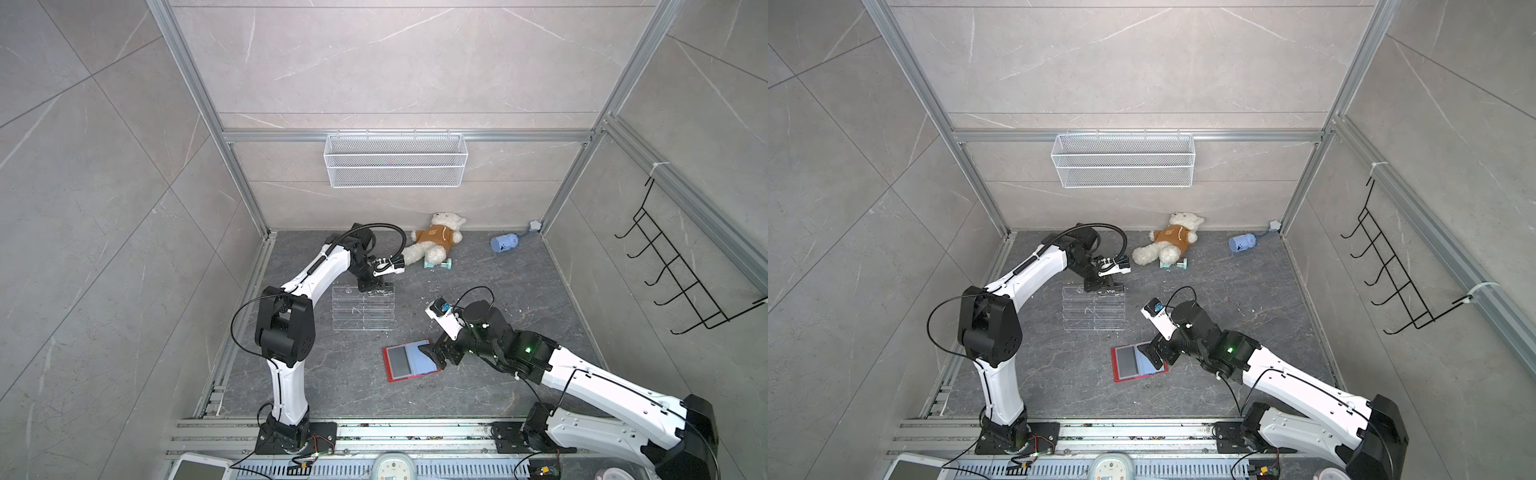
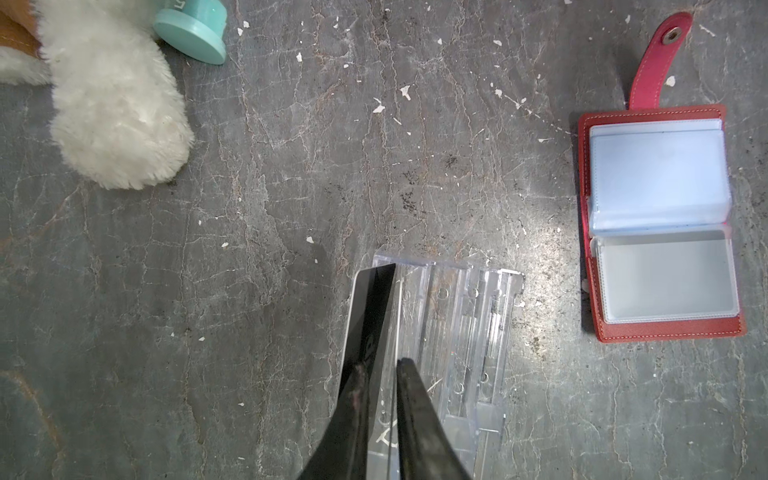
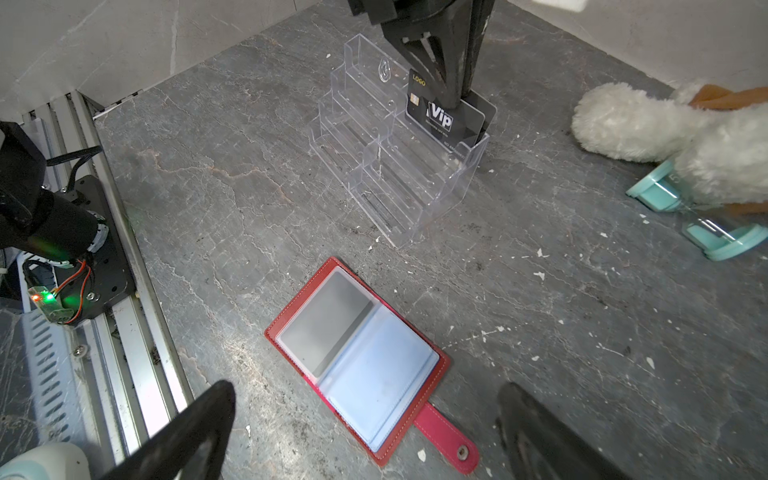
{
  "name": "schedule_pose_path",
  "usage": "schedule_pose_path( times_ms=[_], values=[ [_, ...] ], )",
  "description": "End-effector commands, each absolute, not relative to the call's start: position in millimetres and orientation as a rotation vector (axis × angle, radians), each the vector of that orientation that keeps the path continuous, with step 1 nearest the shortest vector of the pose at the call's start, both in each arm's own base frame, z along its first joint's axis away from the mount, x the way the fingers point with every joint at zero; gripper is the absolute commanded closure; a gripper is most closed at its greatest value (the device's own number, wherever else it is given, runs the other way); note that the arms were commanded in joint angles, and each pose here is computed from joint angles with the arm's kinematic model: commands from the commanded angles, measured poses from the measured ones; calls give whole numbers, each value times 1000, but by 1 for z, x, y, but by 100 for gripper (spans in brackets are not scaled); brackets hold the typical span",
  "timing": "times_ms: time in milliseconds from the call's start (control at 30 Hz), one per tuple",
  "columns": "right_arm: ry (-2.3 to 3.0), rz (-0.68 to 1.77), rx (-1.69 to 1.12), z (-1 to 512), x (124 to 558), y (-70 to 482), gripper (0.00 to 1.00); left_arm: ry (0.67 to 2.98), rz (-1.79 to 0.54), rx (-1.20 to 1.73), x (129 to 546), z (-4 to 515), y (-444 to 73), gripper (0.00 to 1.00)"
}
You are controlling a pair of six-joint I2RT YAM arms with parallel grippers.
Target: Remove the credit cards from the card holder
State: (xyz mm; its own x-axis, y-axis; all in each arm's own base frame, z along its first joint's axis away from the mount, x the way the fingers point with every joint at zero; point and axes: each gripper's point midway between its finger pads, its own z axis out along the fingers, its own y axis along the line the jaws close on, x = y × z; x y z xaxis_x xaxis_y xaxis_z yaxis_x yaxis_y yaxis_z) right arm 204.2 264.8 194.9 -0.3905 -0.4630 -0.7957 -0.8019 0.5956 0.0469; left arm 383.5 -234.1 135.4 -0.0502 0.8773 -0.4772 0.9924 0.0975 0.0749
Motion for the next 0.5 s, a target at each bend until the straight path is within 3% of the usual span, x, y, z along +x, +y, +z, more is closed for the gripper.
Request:
schedule_pose_path(
  times_ms=[0,200,467],
  values=[
    [2042,569,-1012,194,203,267,0,1940,-350,1792,393,156,-236,82],
    [2016,591,-996,200,201,266,0,1900,-271,1739,404,176,-235,79],
    [2001,604,-979,203,201,266,0,1769,-140,1666,402,228,-236,54]
  ],
)
